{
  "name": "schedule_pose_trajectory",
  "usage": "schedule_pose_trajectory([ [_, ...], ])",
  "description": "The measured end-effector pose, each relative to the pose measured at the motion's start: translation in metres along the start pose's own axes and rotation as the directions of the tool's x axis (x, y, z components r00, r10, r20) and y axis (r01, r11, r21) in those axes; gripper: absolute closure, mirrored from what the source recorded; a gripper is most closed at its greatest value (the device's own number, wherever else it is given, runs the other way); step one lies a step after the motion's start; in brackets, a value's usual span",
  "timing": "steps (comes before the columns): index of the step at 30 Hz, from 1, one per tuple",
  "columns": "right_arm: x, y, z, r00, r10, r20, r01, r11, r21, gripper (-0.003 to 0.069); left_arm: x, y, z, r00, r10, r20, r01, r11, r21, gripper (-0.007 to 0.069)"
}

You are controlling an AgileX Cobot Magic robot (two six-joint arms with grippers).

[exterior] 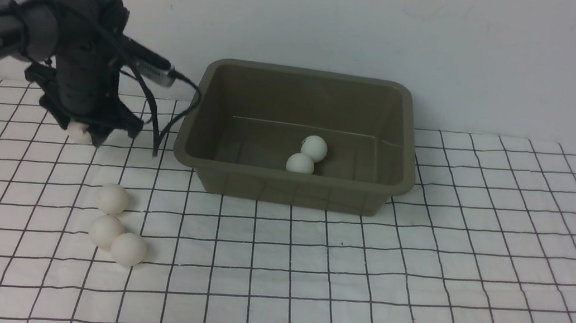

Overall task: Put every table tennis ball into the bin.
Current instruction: Use the left arm to clamp the table tennis ball closest to it, then use the left arm to put the table tennis ball into the box

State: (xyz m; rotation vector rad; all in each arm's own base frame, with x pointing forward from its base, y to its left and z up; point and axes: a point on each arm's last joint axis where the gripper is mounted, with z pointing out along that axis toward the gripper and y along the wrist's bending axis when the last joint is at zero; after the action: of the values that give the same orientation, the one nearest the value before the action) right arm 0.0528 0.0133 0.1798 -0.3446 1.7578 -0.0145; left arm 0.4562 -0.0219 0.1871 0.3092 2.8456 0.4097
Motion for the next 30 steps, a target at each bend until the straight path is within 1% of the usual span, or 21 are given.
schedule_pose_trajectory([
  [3, 0.0, 0.0, 0.0, 1.0, 0.0, 0.0, 0.0, 1.0, 0.0, 0.0676, -0.01, 0.011, -0.038, 0.996, -0.049, 0.078, 0.049, 0.999, -0.003, 0.0272],
  [4, 0.0, 0.0, 0.0, 1.0, 0.0, 0.0, 0.0, 1.0, 0.0, 0.0676, -0.014, 0.013, -0.053, 0.991, -0.066, 0.113, 0.065, 0.998, 0.009, 0.0272],
  [7, 0.0, 0.0, 0.0, 1.0, 0.0, 0.0, 0.0, 1.0, 0.0, 0.0676, -0.021, 0.01, -0.082, 0.979, -0.086, 0.185, 0.078, 0.996, 0.052, 0.0272],
  [10, 0.0, 0.0, 0.0, 1.0, 0.0, 0.0, 0.0, 1.0, 0.0, 0.0676, -0.027, -0.001, -0.105, 0.966, -0.076, 0.246, 0.052, 0.993, 0.105, 0.0272],
  [12, 0.0, 0.0, 0.0, 1.0, 0.0, 0.0, 0.0, 1.0, 0.0, 0.0676, -0.033, -0.03, -0.124, 0.954, -0.029, 0.297, -0.026, 0.983, 0.182, 0.0272],
  [13, 0.0, 0.0, 0.0, 1.0, 0.0, 0.0, 0.0, 1.0, 0.0, 0.0676, -0.033, -0.044, -0.127, 0.952, -0.001, 0.305, -0.064, 0.977, 0.204, 0.0272],
  [15, 0.0, 0.0, 0.0, 1.0, 0.0, 0.0, 0.0, 1.0, 0.0, 0.0676, -0.034, -0.063, -0.128, 0.95, 0.035, 0.312, -0.109, 0.968, 0.224, 0.0272],
  [17, 0.0, 0.0, 0.0, 1.0, 0.0, 0.0, 0.0, 1.0, 0.0, 0.0676, -0.036, -0.093, -0.126, 0.941, 0.095, 0.325, -0.178, 0.956, 0.235, 0.0272],
  [21, 0.0, 0.0, 0.0, 1.0, 0.0, 0.0, 0.0, 1.0, 0.0, 0.0676, -0.04, -0.128, -0.112, 0.926, 0.161, 0.341, -0.246, 0.943, 0.225, 0.0272],
  [23, 0.0, 0.0, 0.0, 1.0, 0.0, 0.0, 0.0, 1.0, 0.0, 0.0676, -0.04, -0.135, -0.108, 0.924, 0.172, 0.341, -0.258, 0.94, 0.224, 0.0272],
  [26, 0.0, 0.0, 0.0, 1.0, 0.0, 0.0, 0.0, 1.0, 0.0, 0.0676, -0.04, -0.152, -0.093, 0.925, 0.202, 0.323, -0.284, 0.931, 0.23, 0.0272],
  [30, 0.0, 0.0, 0.0, 1.0, 0.0, 0.0, 0.0, 1.0, 0.0, 0.0676, -0.041, -0.16, -0.082, 0.925, 0.21, 0.316, -0.291, 0.928, 0.233, 0.0272],
])
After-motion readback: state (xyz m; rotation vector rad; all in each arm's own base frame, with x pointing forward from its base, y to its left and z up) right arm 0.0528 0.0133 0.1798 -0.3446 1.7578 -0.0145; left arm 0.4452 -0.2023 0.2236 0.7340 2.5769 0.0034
